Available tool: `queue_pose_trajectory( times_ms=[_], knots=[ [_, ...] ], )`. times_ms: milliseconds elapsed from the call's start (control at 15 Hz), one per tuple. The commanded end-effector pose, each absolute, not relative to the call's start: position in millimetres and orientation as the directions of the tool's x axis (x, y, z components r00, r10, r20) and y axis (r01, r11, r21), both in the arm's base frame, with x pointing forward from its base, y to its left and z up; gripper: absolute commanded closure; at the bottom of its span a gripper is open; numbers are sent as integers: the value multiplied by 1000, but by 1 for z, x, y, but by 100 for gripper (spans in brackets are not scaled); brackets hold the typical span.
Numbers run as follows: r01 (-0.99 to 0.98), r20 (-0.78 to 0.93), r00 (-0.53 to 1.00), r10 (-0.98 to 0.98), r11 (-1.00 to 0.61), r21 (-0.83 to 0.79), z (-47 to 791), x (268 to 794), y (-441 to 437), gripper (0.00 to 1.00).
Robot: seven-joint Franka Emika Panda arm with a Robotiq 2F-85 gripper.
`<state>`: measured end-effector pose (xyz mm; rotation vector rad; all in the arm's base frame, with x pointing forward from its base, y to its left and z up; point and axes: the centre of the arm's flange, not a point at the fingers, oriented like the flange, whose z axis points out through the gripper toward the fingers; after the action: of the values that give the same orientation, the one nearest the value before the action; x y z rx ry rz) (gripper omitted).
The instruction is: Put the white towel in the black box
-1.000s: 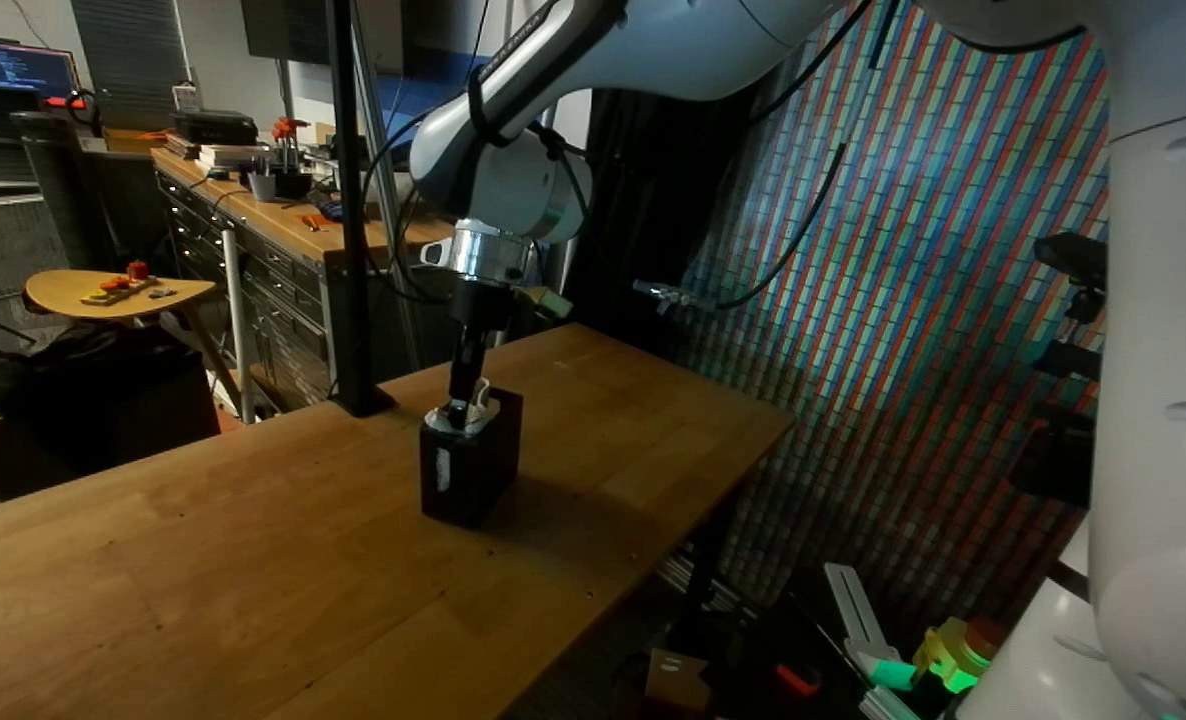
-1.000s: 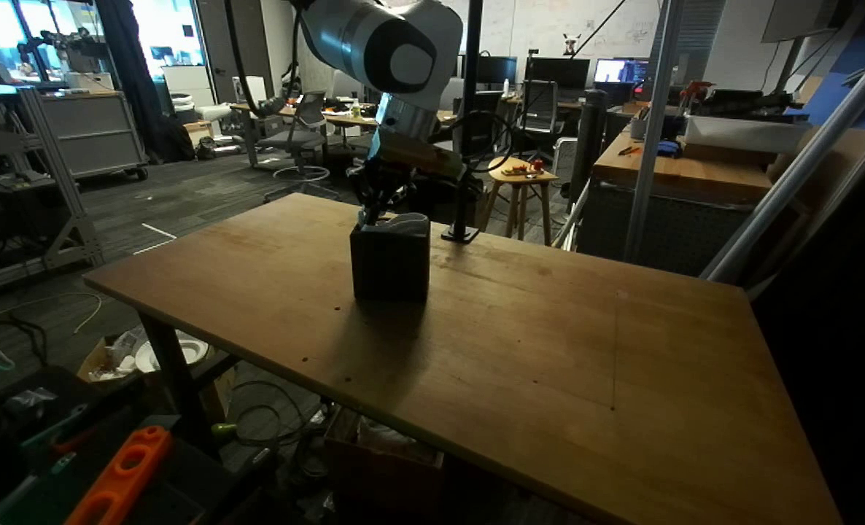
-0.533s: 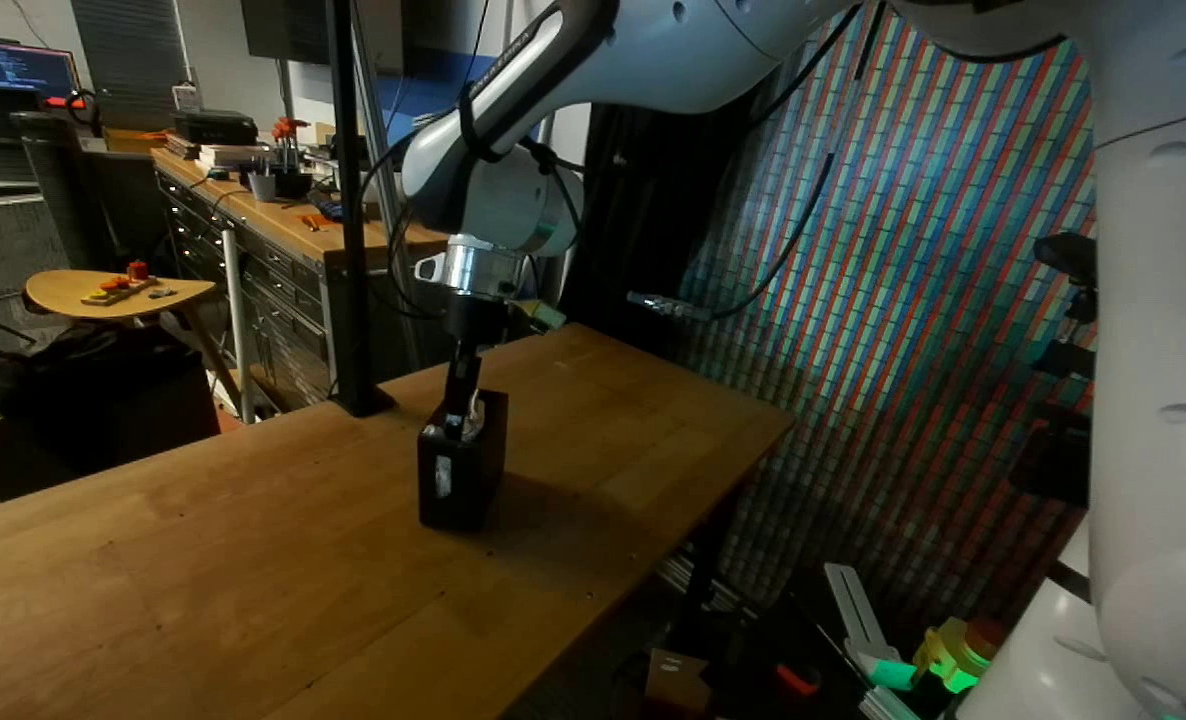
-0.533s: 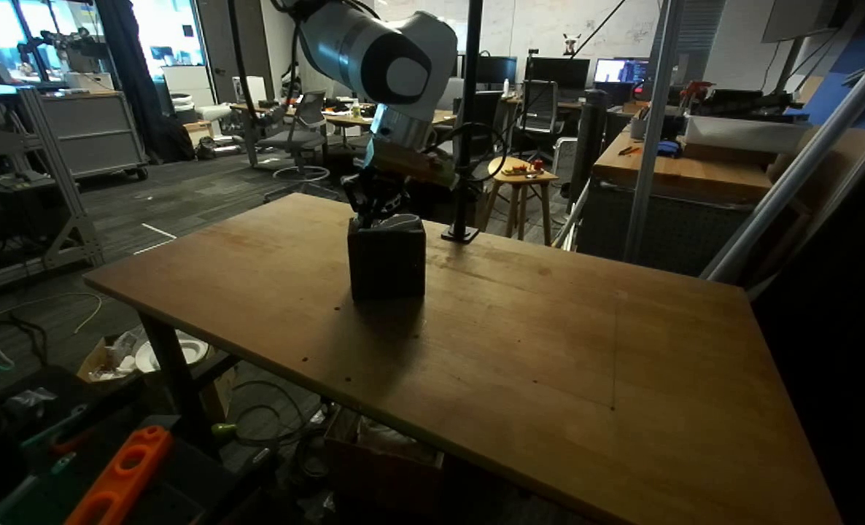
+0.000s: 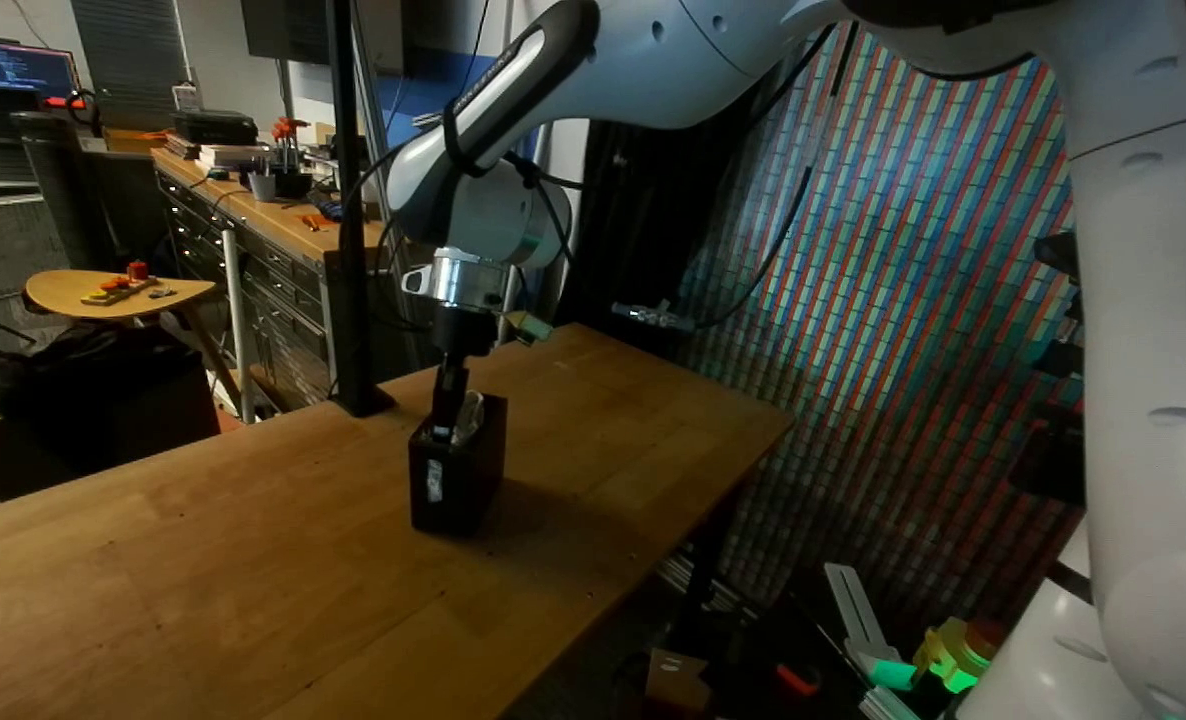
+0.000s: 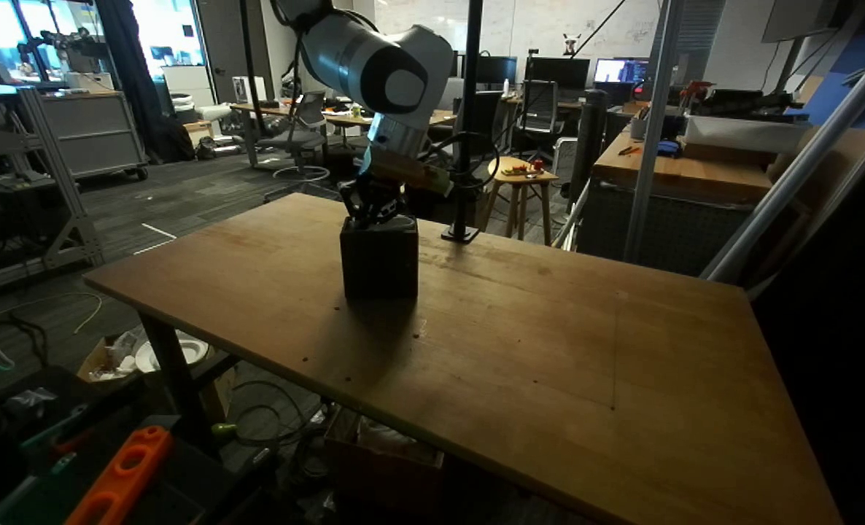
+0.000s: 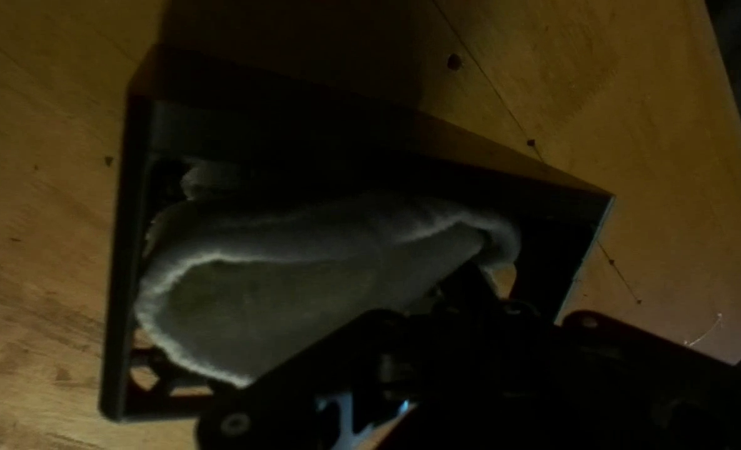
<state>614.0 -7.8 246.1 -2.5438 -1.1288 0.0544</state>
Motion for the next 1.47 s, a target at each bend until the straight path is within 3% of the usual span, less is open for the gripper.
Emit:
queue_pose_trajectory(
  times_ms=[0, 667, 800, 1267, 1400],
  knots=[
    [708, 111, 681, 724, -612, -352, 243, 624, -6, 98],
    [702, 94, 702, 706, -663, -259, 287, 633, -31, 97],
    [704, 73, 701, 709, -672, -229, 300, 636, -36, 71],
    [693, 35, 714, 699, -700, -171, 321, 640, -39, 19],
    [679, 22, 727, 686, -714, -169, 321, 640, -37, 58]
  ],
)
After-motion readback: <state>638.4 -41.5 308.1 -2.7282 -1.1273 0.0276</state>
